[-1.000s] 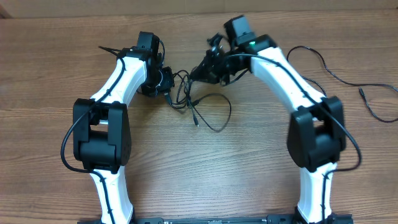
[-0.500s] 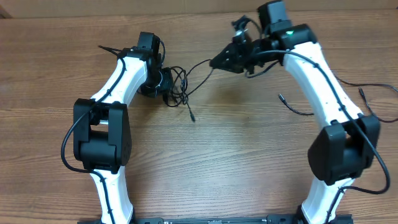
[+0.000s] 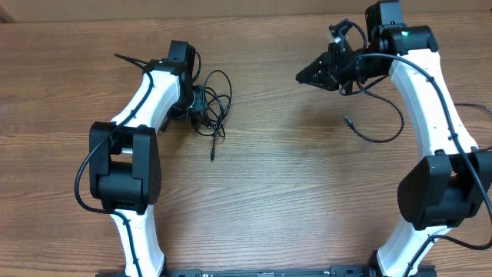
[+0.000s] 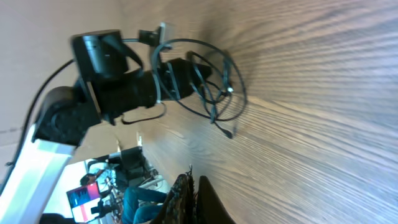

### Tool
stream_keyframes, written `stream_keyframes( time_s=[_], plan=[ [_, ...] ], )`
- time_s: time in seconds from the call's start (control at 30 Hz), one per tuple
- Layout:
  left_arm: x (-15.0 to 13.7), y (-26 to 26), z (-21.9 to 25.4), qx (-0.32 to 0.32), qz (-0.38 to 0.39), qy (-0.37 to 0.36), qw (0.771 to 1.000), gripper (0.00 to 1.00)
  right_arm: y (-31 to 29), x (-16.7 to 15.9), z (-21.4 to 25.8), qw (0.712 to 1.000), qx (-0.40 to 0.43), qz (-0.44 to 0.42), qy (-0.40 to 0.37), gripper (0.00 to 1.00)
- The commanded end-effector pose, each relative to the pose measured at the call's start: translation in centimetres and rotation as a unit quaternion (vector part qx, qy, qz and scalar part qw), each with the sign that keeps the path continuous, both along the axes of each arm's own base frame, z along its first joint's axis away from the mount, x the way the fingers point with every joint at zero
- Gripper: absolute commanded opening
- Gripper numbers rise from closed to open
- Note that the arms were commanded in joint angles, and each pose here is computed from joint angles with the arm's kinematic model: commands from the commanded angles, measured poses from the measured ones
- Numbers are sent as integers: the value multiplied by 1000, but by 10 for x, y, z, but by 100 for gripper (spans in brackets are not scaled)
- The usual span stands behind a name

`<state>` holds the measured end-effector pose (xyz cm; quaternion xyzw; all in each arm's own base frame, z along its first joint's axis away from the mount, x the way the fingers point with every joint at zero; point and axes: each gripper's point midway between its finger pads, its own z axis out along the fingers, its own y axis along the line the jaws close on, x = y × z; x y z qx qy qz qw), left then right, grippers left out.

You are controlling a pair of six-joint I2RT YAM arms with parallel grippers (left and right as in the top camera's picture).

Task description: Untangle cables

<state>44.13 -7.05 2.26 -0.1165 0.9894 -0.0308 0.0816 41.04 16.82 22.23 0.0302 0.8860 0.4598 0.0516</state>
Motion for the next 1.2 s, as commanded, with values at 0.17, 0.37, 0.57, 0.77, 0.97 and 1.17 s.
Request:
stream_keyframes(
  time_s=[0.17,0.37,0.57,0.77,0.97,1.17],
  plan=[
    [-1,-9,6,-27,1,-3,1000,5,22,-17,-4,997,-70,31,-24,22],
    [-3,-23,8,-63,-9,0,998,5,46,-22,-3,995,-69,60,-42,78],
    [-6,-41,10,-93,-24,4,995,4,61,-21,-3,993,-71,74,-64,56],
    [-6,-46,10,-94,-30,2,995,5,88,-36,-22,980,-146,105,-86,57],
    [-6,-46,10,-93,-30,2,995,5,123,-51,-39,972,-152,142,-111,60],
    [-6,-47,10,-94,-30,2,995,5,149,-66,-68,967,-150,172,-117,61]
  ],
)
